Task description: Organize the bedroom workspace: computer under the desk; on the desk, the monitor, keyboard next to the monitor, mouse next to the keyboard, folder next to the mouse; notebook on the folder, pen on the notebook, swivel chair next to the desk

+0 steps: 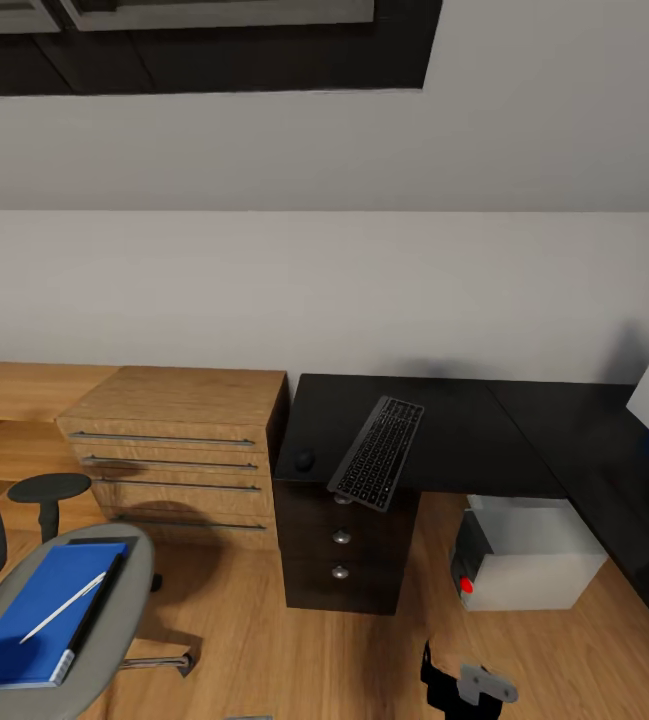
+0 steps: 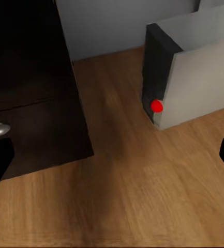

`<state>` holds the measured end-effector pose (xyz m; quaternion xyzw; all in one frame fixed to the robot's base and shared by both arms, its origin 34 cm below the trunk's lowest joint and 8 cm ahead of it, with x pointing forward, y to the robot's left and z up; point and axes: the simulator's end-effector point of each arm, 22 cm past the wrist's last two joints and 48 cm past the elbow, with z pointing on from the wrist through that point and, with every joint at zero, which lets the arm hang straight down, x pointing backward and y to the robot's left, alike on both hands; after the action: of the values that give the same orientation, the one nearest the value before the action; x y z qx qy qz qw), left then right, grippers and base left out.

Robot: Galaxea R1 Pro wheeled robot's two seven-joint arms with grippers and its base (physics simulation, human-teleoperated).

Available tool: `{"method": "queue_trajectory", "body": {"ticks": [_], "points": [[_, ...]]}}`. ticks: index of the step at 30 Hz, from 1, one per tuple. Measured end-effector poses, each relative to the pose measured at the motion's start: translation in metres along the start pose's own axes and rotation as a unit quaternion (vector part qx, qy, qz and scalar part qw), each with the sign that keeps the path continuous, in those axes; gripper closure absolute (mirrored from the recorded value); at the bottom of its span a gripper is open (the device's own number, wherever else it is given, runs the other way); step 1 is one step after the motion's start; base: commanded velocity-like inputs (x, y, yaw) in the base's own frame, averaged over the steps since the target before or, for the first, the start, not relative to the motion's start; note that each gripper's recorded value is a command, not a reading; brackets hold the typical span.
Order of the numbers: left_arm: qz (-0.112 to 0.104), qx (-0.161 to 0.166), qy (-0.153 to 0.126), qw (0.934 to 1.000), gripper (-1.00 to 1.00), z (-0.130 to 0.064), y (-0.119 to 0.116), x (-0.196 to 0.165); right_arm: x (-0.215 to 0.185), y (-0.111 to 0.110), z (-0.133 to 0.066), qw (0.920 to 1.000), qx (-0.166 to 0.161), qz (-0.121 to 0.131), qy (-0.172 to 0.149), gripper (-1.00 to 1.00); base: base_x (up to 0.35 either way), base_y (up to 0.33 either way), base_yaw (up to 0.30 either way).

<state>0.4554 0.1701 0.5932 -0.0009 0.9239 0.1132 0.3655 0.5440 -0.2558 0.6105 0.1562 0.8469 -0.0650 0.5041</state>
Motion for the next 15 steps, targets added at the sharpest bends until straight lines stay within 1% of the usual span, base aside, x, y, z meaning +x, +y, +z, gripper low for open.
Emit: {"method": "queue_trajectory", "body": {"ticks": [1, 3, 4, 9, 12, 15], "points": [[0.000, 0.000, 0.000, 1.0000, -1.00, 0.000, 0.000, 0.000, 0.008, 0.004, -0.003, 0.9998, -0.017, -0.006, 0.009, -1.00, 0.000, 0.000, 0.000], [0.000, 0.000, 0.000, 1.0000, -1.00, 0.000, 0.001, 0.000, 0.017, 0.009, -0.006, 0.9990, -0.039, -0.012, 0.017, -1.00, 0.000, 0.000, 0.000], [0.000, 0.000, 0.000, 1.0000, -1.00, 0.000, 0.001, 0.000, 0.019, 0.010, -0.007, 0.9988, -0.044, -0.013, 0.019, -1.00, 0.000, 0.000, 0.000], [0.000, 0.000, -0.001, 1.0000, -1.00, 0.000, 0.000, 0.000, 0.023, 0.011, -0.008, 0.9980, -0.057, -0.016, 0.022, -1.00, 0.000, 0.000, 0.000], [0.000, 0.000, -0.002, 1.0000, -1.00, 0.000, 0.000, -0.001, 0.024, 0.017, -0.010, 0.9972, -0.068, -0.019, 0.021, -1.00, 0.000, 0.000, 0.000], [0.000, 0.000, -0.002, 1.0000, -1.00, 0.000, 0.000, -0.001, 0.024, 0.018, -0.011, 0.9971, -0.071, -0.021, 0.021, -1.00, 0.000, 0.000, 0.000]]}}
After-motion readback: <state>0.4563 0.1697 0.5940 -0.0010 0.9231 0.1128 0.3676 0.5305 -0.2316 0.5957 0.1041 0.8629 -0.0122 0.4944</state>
